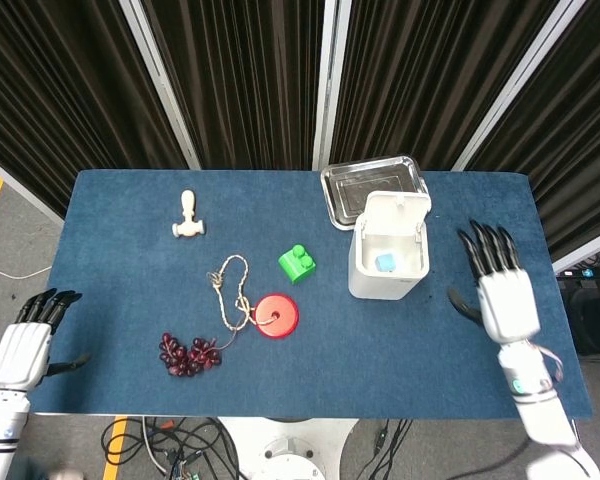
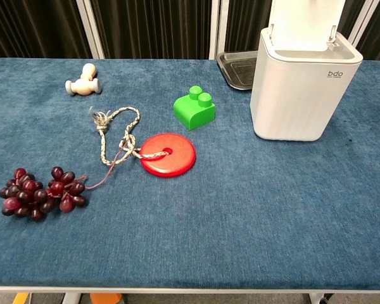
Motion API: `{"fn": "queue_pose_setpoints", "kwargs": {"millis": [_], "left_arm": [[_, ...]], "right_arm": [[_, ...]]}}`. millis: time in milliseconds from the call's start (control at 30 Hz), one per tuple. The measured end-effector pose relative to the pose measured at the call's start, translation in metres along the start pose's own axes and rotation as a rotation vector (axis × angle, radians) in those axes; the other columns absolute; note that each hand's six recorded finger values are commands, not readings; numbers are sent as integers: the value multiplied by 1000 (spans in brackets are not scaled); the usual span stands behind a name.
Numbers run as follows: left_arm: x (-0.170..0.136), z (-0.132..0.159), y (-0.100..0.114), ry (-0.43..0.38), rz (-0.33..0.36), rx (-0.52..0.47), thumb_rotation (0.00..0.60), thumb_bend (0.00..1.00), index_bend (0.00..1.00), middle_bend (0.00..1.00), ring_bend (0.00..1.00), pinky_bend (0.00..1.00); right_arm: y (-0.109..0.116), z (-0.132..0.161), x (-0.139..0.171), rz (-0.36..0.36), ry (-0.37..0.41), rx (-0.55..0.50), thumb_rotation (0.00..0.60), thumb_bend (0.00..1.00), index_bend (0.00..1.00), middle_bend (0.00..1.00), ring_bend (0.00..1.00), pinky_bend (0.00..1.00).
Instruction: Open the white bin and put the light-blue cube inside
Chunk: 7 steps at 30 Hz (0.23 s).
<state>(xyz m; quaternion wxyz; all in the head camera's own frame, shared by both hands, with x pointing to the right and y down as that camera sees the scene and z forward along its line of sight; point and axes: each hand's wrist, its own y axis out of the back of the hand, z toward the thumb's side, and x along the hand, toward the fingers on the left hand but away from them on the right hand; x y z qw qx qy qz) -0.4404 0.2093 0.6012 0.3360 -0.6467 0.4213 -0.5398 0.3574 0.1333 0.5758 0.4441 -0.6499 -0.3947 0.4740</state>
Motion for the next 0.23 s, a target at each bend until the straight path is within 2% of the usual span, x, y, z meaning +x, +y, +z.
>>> {"fn": "queue_pose_setpoints", "kwargs": {"millis": [100,233], "left_arm": [[1,2,1,-10,4,4,600,48,174,138,72,115],[1,6,2,-19,14,5,600,48,175,138,72,115]], "right_arm": [[-17,-24,48,109,-88,54,600,157,0,0,0,0],[-29,-48,99,226,-193,108,600,160,0,0,0,0]]}}
